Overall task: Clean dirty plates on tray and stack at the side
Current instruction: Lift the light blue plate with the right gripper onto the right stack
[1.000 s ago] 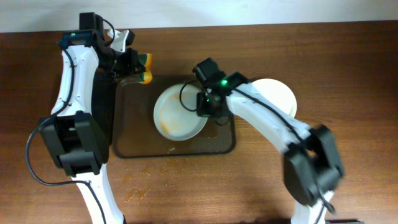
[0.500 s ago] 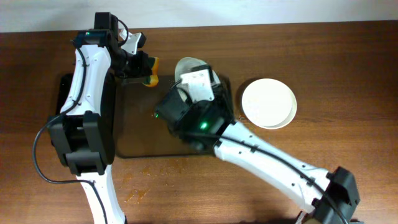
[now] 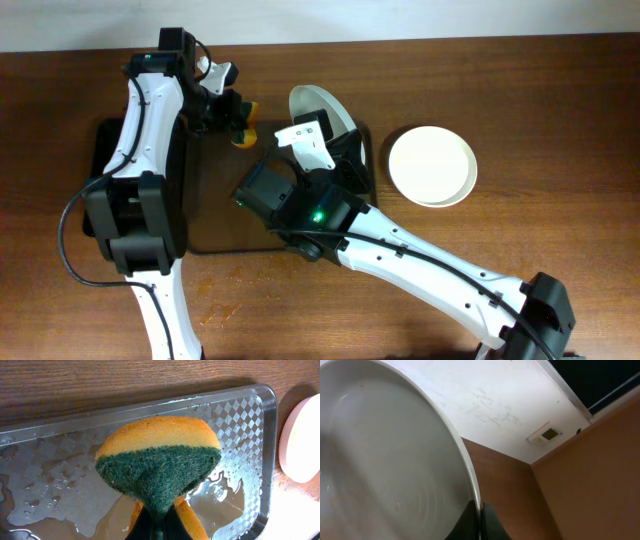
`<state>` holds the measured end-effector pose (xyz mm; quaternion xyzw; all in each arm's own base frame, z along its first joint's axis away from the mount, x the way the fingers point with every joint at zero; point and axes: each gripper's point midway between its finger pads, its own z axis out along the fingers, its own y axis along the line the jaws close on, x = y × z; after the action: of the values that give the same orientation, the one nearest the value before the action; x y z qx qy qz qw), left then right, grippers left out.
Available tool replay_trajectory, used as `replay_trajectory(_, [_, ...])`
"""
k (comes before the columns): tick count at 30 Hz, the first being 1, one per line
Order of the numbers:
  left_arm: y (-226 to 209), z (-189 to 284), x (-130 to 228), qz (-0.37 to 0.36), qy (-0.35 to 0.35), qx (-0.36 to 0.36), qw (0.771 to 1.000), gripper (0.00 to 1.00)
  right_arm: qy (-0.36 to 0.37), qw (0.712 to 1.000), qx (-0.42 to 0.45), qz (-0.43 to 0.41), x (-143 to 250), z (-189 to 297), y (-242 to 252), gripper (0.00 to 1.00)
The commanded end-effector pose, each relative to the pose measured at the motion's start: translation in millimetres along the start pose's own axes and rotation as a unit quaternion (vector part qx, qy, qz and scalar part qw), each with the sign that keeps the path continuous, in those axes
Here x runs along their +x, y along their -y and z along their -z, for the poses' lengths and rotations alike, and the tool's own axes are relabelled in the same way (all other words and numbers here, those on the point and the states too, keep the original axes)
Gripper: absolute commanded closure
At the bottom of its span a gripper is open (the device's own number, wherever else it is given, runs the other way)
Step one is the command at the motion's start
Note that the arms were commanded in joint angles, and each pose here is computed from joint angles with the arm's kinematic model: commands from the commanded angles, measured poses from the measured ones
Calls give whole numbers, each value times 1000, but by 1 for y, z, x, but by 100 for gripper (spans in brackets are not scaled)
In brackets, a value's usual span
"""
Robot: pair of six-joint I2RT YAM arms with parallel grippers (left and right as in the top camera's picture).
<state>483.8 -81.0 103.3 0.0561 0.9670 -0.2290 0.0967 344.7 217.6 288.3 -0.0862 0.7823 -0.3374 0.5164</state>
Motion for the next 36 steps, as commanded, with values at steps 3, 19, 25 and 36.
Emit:
replay_trajectory(3, [1,-4,3,-9,-7,1,1000,99,-3,1000,-21,-21,-4,4,0,96])
replay_trajectory(19, [-13,-3,4,-9,-10,-39,999,99,-508,793,-157,-297,203,-155,81,96])
replay_trajectory(25, [-70,56,2,43,-3,-221,974,99,-576,752,-121,-298,267,-195,69,96])
replay_trajectory(36, [-132,111,40,145,-31,-252,956,99,-516,749,-320,-265,181,-154,-10,40])
